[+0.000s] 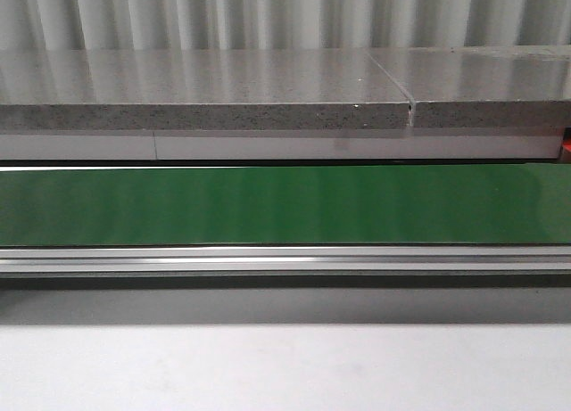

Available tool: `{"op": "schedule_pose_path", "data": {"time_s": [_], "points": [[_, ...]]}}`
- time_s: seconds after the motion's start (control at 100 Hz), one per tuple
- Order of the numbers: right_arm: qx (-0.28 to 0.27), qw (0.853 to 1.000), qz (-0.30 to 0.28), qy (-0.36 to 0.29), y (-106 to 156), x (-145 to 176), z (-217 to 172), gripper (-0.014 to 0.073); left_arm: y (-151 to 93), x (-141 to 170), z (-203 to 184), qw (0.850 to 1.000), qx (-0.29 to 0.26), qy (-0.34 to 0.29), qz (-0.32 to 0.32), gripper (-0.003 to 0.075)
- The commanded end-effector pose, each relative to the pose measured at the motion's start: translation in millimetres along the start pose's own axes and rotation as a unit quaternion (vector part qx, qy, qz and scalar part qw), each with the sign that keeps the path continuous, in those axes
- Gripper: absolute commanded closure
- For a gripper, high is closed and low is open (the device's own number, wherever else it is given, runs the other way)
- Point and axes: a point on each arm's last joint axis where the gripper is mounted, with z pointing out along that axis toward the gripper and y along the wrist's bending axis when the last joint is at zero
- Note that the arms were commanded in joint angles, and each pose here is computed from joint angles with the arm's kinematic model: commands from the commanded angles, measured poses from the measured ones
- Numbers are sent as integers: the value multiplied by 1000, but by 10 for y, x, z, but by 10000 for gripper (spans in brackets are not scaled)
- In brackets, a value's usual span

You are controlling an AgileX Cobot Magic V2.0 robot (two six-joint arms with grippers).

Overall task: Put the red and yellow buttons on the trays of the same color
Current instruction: 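Lower the yellow button into the yellow tray and release it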

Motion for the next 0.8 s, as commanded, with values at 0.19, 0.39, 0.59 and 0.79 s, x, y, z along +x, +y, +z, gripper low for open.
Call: {"op": "schedule_pose_path", "data": {"time_s": [0.19, 0.39, 0.59, 0.79], "points": [[2, 999, -1, -32, -21, -99, -64, 207, 2, -134, -38, 999, -4, -45, -6, 740], [2, 999, -1, -32, -21, -99, -60, 59, 2, -134, -38, 999, -4, -45, -6, 740], [1, 999, -1, -48, -18, -112, -166, 43, 2, -134, -38, 999, -4, -45, -6, 740], [-4, 993, -4, -117, 3, -127, -594, 43, 2, -134, -38, 999, -4, -45, -6, 740]]}}
